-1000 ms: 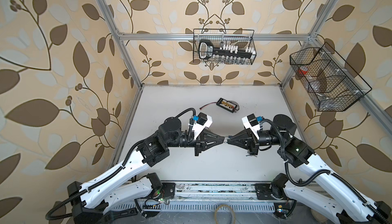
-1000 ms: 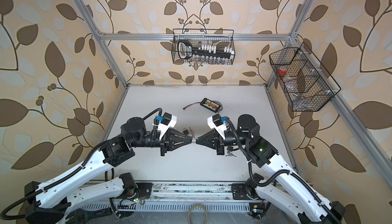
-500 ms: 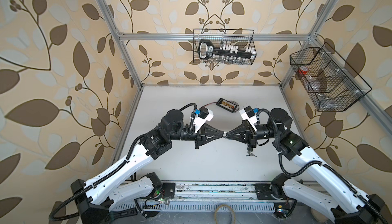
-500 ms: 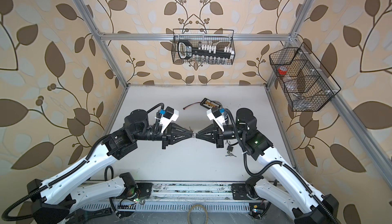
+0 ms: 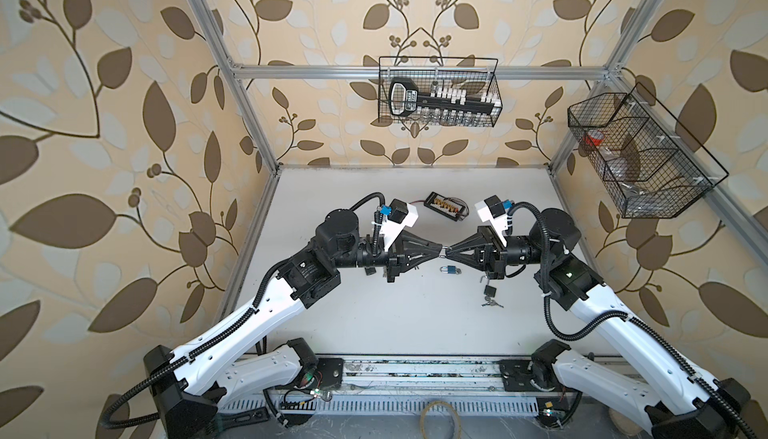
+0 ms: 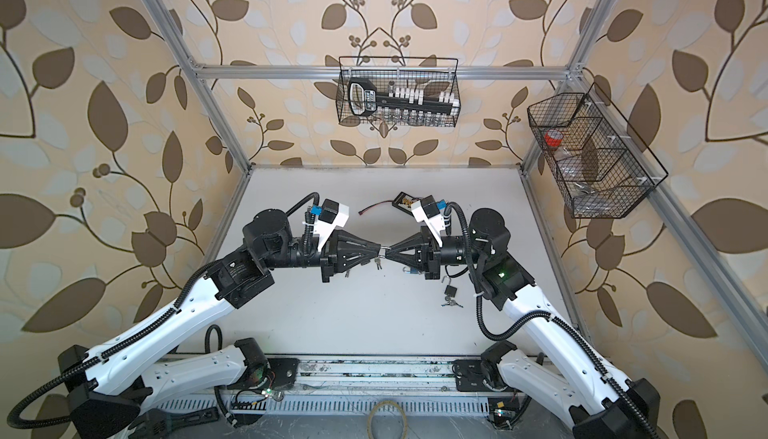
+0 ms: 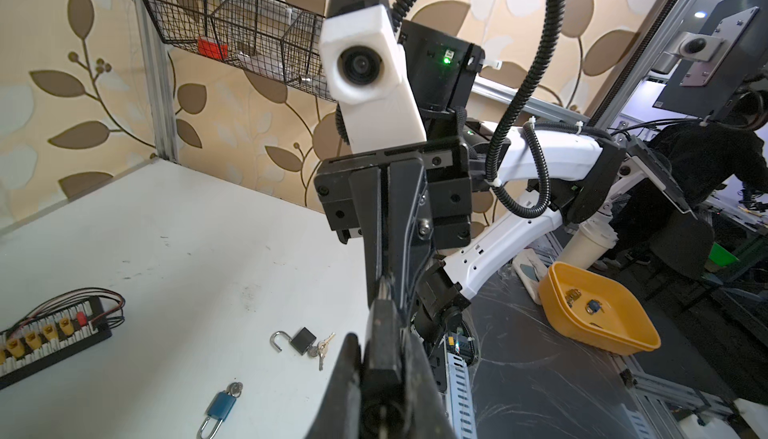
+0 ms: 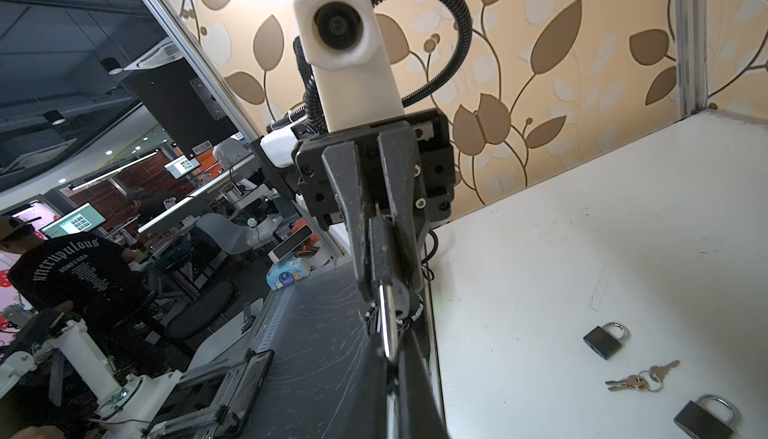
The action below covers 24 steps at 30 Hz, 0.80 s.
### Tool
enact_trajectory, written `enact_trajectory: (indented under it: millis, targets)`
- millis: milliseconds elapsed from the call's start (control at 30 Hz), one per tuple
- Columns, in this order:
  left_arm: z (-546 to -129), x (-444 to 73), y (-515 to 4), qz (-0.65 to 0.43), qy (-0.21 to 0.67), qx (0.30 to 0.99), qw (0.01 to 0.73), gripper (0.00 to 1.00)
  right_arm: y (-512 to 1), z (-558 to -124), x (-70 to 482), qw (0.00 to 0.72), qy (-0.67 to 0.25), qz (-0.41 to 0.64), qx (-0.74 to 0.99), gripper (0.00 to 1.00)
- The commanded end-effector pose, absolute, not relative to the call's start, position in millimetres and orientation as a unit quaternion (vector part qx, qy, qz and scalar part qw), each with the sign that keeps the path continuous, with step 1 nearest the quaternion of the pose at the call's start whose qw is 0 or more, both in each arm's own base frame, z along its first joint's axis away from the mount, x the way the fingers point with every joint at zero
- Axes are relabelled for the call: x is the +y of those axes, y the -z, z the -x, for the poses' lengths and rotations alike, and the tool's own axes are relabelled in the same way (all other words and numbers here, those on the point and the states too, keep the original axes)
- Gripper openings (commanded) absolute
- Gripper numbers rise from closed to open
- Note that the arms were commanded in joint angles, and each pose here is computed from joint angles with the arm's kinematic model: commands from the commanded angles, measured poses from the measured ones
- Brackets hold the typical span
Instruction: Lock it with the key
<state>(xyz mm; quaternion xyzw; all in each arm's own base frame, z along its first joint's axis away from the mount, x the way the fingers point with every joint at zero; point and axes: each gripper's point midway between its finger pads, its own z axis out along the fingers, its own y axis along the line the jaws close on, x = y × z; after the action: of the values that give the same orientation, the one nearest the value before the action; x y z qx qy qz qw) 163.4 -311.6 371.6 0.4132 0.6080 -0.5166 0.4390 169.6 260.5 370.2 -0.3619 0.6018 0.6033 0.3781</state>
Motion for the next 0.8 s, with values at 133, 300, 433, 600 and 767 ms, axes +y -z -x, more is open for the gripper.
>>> enact_trajectory:
  millis: [133, 300, 433, 600, 767]
  targets:
    - [-184, -321, -304, -0.41, 0.443, 0.689, 0.402, 0.0, -410, -144, 266, 0.375, -0.633, 0.398, 0.548, 0.0]
    - [-174, -336, -298, -0.433, 0.471, 0.679, 0.36, 0.0, -414, -150, 266, 0.392, -0.627, 0.386, 0.551, 0.0]
    - [-167, -350, -287, -0.44, 0.482, 0.677, 0.34, 0.0, -424, -152, 269, 0.403, -0.632, 0.382, 0.54, 0.0]
    - [-174, -335, -297, -0.398, 0.5, 0.675, 0.367, 0.0, -422, -153, 262, 0.445, -0.593, 0.392, 0.545, 0.0]
    - [-186, -297, -331, -0.333, 0.575, 0.637, 0.392, 0.0, -410, -155, 247, 0.488, -0.54, 0.394, 0.561, 0.31]
